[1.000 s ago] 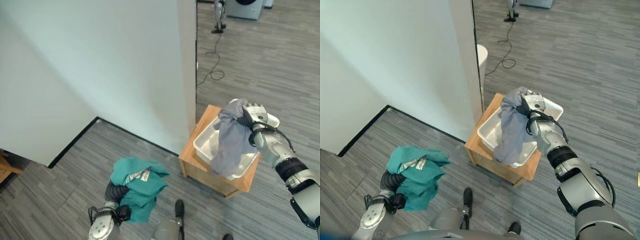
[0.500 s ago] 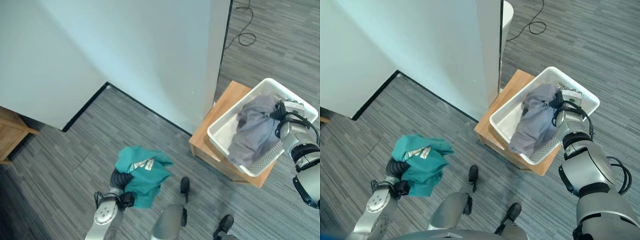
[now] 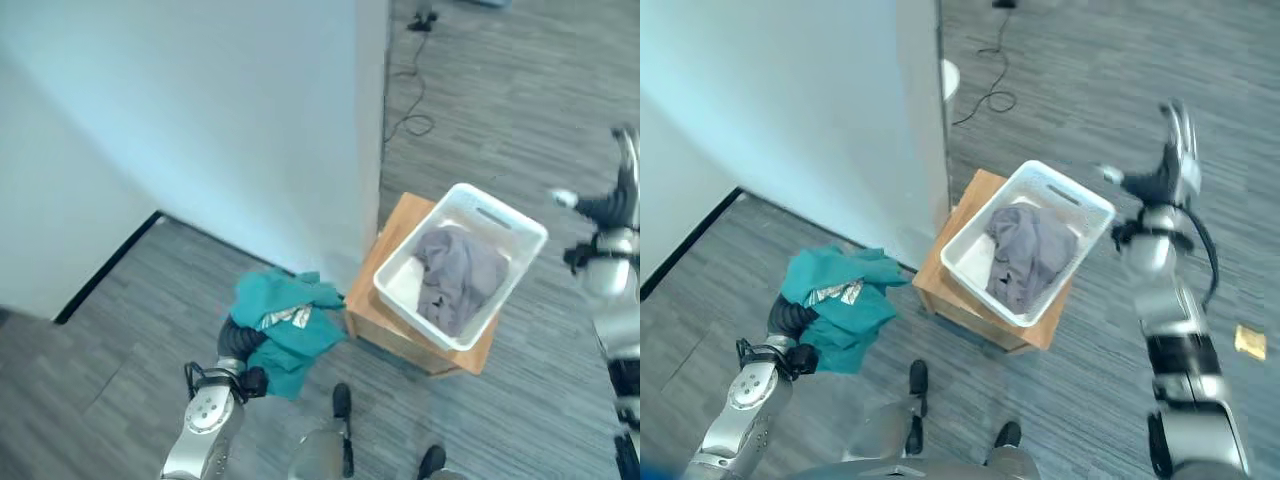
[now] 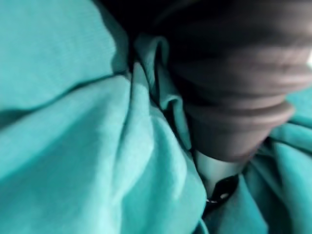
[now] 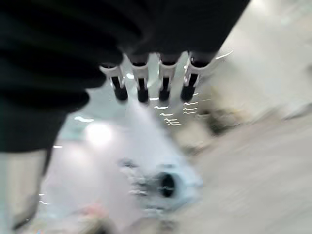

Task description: Pick up bed clothes into laundry basket.

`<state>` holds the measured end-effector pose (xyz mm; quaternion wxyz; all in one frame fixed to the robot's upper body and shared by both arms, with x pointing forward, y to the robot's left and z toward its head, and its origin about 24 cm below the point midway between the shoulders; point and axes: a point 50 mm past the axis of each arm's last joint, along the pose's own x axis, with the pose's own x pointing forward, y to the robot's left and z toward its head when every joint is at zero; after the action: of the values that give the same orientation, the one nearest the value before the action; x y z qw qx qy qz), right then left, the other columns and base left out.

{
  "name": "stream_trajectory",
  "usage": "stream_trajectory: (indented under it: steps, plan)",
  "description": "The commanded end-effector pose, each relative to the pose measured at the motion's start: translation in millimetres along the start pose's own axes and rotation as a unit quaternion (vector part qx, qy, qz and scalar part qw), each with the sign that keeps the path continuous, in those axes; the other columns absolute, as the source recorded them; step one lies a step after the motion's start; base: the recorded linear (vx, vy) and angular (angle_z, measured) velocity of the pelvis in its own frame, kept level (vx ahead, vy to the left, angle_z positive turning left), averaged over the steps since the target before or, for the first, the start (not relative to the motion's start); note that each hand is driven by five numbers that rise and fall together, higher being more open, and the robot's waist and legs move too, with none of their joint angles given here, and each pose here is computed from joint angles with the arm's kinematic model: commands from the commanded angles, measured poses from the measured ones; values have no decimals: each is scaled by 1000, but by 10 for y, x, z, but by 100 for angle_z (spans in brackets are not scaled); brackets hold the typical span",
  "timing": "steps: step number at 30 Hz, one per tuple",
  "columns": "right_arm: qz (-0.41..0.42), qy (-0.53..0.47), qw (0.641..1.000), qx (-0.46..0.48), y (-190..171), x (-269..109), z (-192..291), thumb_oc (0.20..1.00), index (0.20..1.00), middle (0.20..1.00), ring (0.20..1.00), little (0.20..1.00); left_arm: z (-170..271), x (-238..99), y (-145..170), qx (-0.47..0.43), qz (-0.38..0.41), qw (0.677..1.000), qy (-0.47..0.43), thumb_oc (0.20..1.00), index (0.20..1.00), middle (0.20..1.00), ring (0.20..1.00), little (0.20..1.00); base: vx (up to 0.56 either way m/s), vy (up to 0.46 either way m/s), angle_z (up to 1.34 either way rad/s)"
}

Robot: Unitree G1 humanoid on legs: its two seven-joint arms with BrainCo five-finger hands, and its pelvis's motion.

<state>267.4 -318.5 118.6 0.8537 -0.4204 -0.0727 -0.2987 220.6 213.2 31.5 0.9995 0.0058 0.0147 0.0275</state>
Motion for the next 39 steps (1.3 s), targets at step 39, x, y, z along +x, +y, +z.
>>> stream_trajectory:
  steps: [39]
  plan:
    - [436, 478, 741, -178, 709, -2814, -1776, 1000, 1000, 1000, 1000, 1000, 1170, 1794, -107, 353, 141, 923, -66, 200, 200, 200, 200, 200, -9, 3, -19]
